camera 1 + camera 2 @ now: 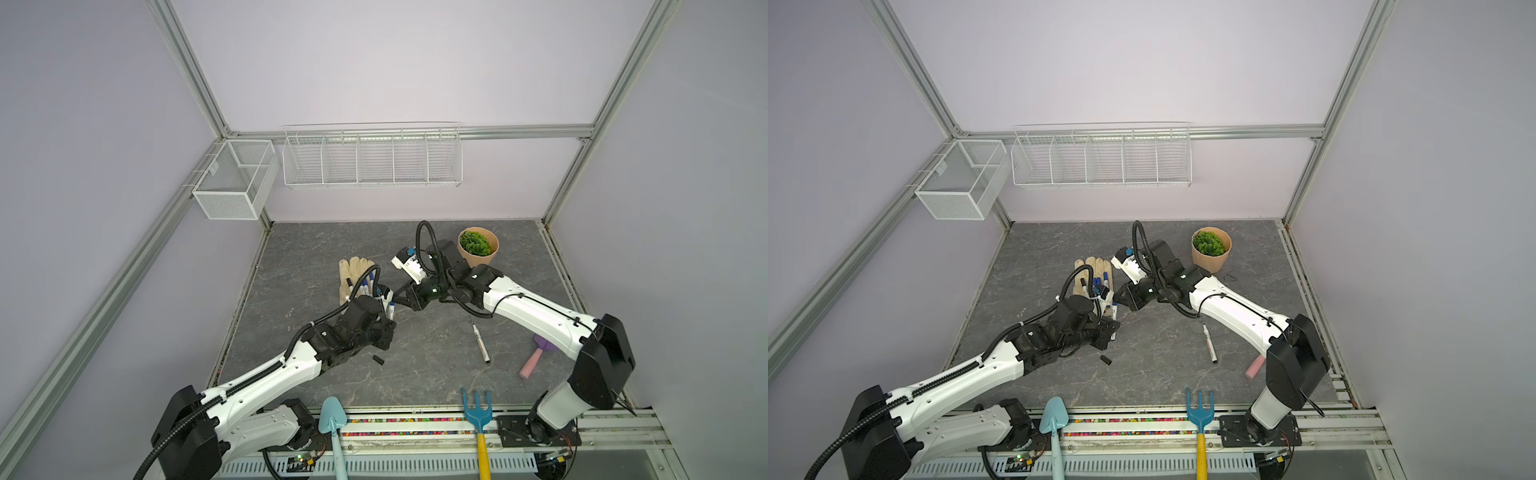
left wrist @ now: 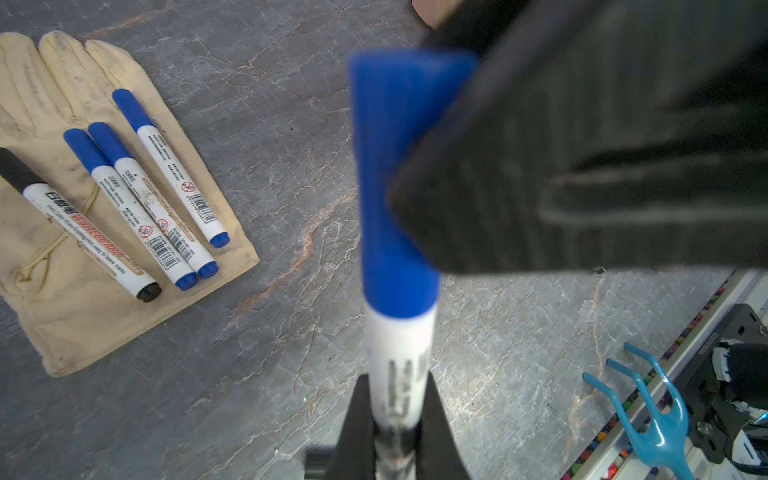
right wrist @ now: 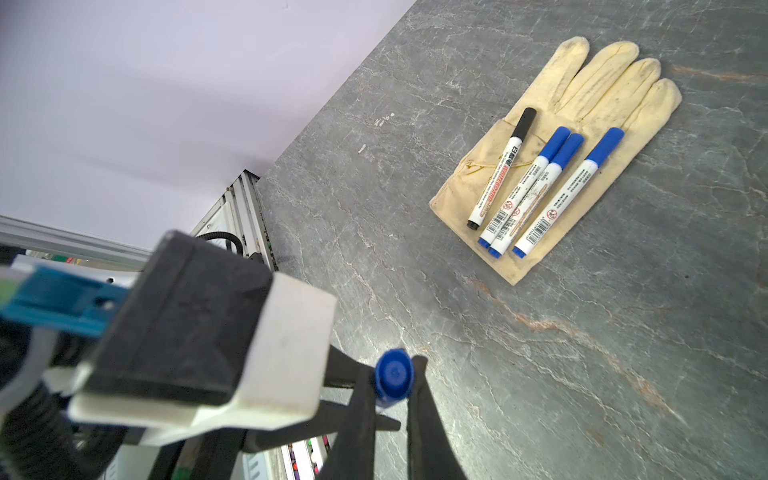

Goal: Insert the pens into the pen caps
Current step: 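Open and withdraw the right gripper while left carries the marker toward the glove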

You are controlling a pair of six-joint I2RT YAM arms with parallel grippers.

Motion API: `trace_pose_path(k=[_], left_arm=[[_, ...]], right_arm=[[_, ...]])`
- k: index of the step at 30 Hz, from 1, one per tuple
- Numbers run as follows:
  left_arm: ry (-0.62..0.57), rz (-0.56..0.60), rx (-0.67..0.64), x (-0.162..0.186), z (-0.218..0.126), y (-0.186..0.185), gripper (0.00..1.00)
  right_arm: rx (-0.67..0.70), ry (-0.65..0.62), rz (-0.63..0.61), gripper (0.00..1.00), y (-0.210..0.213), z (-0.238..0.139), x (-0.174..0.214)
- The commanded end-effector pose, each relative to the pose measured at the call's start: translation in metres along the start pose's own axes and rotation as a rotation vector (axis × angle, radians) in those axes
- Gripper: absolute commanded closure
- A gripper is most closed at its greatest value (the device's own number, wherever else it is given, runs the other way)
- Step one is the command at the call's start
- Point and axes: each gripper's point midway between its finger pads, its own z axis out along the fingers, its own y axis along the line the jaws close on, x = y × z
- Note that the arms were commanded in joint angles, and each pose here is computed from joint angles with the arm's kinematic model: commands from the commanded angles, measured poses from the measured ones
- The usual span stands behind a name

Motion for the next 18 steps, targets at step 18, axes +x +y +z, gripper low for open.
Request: trace_pose_path(k=[18], left_arm=[[-0.704,-0.366,0.233,-0.13,-0.128,0.001,1.0]], right_arm=[[-0.078,0.259,0.466,0.93,-0.027,-0.027,0.091]])
